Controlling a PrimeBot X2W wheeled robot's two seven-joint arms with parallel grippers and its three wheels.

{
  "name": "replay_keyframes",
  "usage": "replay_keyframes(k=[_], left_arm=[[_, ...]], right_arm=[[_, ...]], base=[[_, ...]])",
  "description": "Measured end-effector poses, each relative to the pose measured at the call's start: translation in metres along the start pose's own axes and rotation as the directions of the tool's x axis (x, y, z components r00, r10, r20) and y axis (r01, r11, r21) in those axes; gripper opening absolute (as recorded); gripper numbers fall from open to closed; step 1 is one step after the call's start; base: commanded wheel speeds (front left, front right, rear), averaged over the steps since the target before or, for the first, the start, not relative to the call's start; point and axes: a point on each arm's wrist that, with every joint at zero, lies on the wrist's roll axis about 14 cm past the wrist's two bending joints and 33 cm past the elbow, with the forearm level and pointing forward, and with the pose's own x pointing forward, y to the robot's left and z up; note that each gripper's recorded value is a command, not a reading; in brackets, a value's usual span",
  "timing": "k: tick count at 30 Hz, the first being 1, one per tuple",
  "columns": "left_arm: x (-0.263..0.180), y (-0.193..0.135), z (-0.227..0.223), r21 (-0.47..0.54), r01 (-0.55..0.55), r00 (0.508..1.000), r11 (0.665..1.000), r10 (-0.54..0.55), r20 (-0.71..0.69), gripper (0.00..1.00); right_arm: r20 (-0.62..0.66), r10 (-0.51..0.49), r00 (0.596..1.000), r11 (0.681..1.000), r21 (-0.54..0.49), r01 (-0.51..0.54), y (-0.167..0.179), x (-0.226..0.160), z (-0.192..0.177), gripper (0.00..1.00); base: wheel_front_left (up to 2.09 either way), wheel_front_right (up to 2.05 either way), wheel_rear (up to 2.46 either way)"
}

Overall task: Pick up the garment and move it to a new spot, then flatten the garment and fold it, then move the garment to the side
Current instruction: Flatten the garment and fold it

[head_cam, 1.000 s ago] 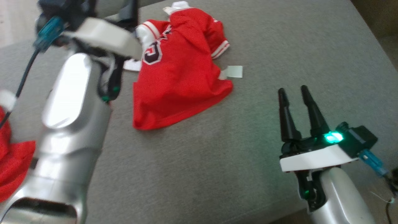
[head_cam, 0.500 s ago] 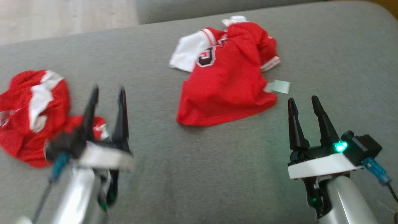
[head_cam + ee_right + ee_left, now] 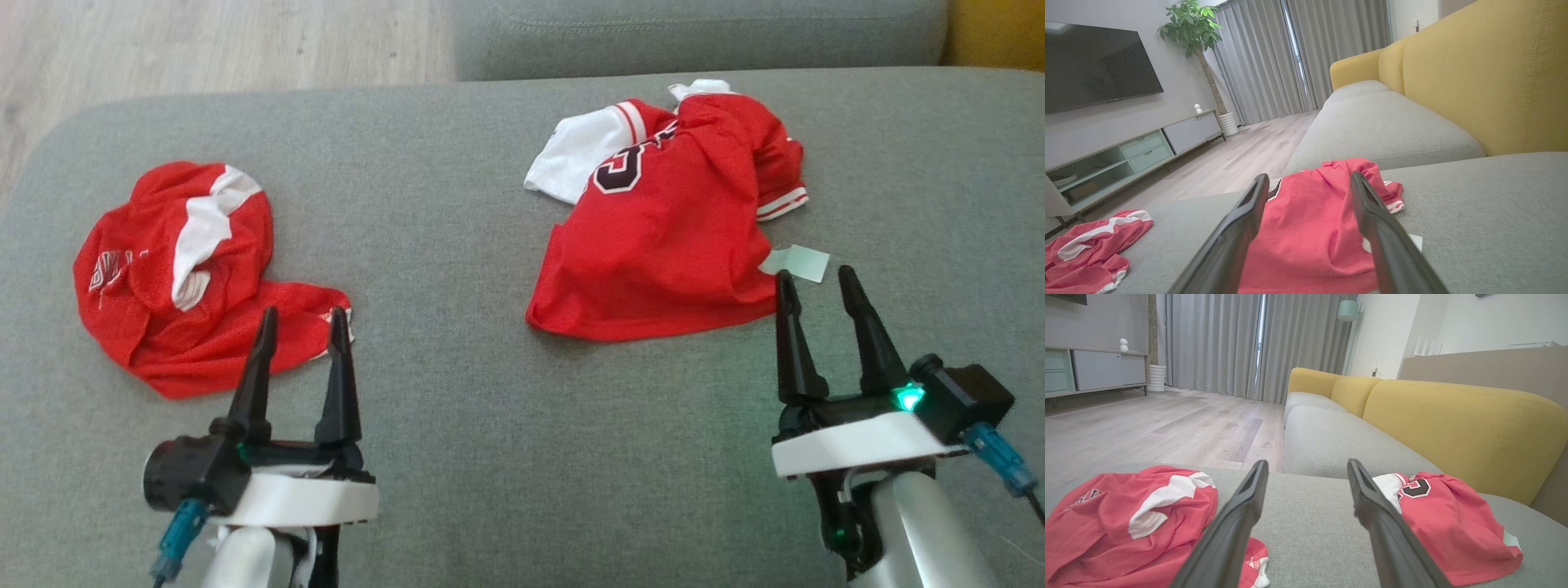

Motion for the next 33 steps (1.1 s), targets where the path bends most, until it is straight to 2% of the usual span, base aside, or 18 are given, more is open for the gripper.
replay_keyframes(k=[6,12,20,23,24,25,26,30,33], left_arm=[[0.001,-0.001,-0.011,-0.009,0.005,1.0,1.0,-0.005,-0.029,1.0],[0.006,0.0,-0.017,-0.004,0.014,0.999,1.0,-0.014,-0.046,1.0],[0.003,0.008,-0.025,0.0,-0.012,0.997,1.0,0.012,-0.071,1.0],[0.003,0.006,-0.027,-0.002,-0.006,0.997,1.0,0.006,-0.077,1.0],[0.004,0.005,-0.027,-0.003,-0.004,0.997,1.0,0.004,-0.078,1.0],[0.005,0.005,-0.027,-0.007,-0.007,0.997,1.0,0.006,-0.076,1.0],[0.007,0.005,-0.026,-0.009,-0.007,0.997,1.0,0.006,-0.073,1.0],[0.011,-0.003,-0.028,-0.016,0.017,0.997,1.0,-0.018,-0.074,1.0],[0.014,-0.012,-0.027,-0.022,0.043,0.997,0.999,-0.044,-0.068,1.0]], right_arm=[[-0.09,-0.044,0.995,0.999,-0.033,0.041,-0.018,0.004,-0.029,1.0],[-0.282,-0.121,0.952,0.992,-0.069,0.106,-0.047,0.011,-0.086,1.0],[-0.408,-0.146,0.901,0.989,-0.041,0.142,-0.053,0.03,-0.124,1.0],[-0.42,-0.136,0.897,0.99,-0.038,0.132,-0.05,0.037,-0.128,1.0],[-0.42,-0.134,0.897,0.991,-0.038,0.13,-0.05,0.039,-0.128,0.56],[-0.42,-0.131,0.898,0.991,-0.039,0.126,-0.049,0.041,-0.127,0.07],[-0.418,-0.129,0.899,0.992,-0.041,0.124,-0.049,0.043,-0.126,0.0],[-0.37,-0.166,0.914,0.986,-0.049,0.16,-0.062,0.045,-0.11,0.0],[-0.253,-0.238,0.938,0.971,-0.088,0.222,-0.088,0.049,-0.071,0.0]], base=[[0.0,0.0,0.0],[0.0,0.0,0.0],[0.0,0.0,0.0],[0.0,0.0,0.0],[0.0,0.0,0.0],[0.0,0.0,0.0],[0.0,0.0,0.0],[0.0,0.0,0.0],[0.0,0.0,0.0]])
